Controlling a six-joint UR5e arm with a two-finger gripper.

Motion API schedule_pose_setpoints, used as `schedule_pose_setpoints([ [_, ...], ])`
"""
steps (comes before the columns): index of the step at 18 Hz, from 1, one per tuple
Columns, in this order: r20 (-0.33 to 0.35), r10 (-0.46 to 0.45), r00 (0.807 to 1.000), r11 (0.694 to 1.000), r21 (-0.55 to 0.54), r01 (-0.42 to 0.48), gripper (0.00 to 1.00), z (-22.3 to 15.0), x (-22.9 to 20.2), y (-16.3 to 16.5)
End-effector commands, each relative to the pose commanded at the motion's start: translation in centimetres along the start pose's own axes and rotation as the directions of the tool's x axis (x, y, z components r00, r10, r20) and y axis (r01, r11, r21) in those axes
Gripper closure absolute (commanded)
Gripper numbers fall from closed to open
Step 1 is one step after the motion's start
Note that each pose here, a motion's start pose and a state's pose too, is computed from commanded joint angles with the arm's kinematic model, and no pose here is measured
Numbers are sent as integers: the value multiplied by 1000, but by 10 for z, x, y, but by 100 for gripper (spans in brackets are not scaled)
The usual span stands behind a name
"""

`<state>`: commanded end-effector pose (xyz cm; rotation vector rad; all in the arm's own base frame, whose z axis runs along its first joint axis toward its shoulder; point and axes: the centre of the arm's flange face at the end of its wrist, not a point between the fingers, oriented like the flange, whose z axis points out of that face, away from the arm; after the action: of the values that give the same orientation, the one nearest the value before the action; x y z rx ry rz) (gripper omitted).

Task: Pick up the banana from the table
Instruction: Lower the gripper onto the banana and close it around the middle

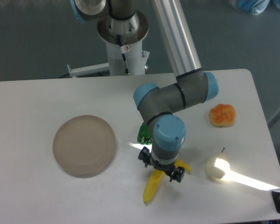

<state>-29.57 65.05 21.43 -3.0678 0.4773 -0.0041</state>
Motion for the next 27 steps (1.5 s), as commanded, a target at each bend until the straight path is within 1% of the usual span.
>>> schedule_pose_setpoints([
  [5,10,11,1000,1000,-6,-11,0,2,-2,-3],
  [8,19,11,1000,1000,-3,-11,0,14,-3,-3],
  [11,13,11,1000,1000,-7,-11,0,21,-2,-3],
  [19,8,15,1000,1000,-13,-15,0,25,3,-5],
  [20,6,14,1000,1000,-14,-14,6,26,3,-5],
  [21,7,15,1000,1000,-13,-15,26,24,3,-6],
  [22,7,18,1000,1000,-13,-18,44,24,3,-6],
  [23,10,18,1000,1000,-11,-18,55,22,3,-6],
  [24,10,20,1000,1000,-11,-20,62,22,3,-6],
  [25,11,22,1000,1000,-11,-21,66,21,3,-6],
  [27,14,22,1000,1000,-12,-21,70,21,2,-6],
])
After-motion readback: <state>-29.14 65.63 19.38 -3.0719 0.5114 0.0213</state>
